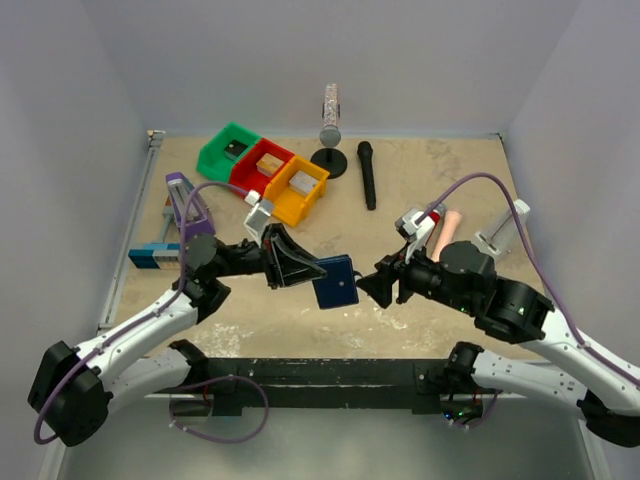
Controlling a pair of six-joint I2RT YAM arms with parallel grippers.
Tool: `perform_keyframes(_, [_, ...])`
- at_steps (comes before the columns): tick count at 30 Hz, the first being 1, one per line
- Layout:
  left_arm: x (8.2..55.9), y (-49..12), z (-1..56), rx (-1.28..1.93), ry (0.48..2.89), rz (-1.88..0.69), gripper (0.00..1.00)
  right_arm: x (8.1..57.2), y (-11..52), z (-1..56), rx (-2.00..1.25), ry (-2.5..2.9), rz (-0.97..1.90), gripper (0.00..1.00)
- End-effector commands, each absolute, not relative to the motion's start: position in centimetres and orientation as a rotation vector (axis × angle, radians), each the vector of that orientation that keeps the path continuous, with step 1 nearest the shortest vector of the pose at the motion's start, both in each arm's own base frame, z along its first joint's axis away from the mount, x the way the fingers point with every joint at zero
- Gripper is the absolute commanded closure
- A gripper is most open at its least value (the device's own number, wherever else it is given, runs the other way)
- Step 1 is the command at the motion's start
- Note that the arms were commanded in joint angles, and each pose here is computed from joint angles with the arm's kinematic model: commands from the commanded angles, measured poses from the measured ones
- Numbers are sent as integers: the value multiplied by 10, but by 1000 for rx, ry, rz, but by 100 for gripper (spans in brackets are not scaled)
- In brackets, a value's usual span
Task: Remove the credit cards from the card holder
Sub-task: Open the card holder at the center of the board.
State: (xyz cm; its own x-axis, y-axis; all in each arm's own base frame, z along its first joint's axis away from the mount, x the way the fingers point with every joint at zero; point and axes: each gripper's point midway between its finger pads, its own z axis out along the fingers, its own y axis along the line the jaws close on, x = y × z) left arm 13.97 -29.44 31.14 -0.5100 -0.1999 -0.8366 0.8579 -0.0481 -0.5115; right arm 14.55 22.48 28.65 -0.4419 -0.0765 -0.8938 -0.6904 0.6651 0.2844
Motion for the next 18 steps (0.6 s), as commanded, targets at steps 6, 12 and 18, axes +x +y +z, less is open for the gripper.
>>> perform_keyframes(6, [109,-288,349,910,1171,-1881,100,128,245,313,-664,1794,1027,34])
perform_keyframes(12, [102,-285,354,936,1107,-1920,100,112,254,331,-692,1726,1165,32])
perform_keyframes(18, [97,-284,360,942,1069,-1965,100,101,262,338,-736,1696,1258,32])
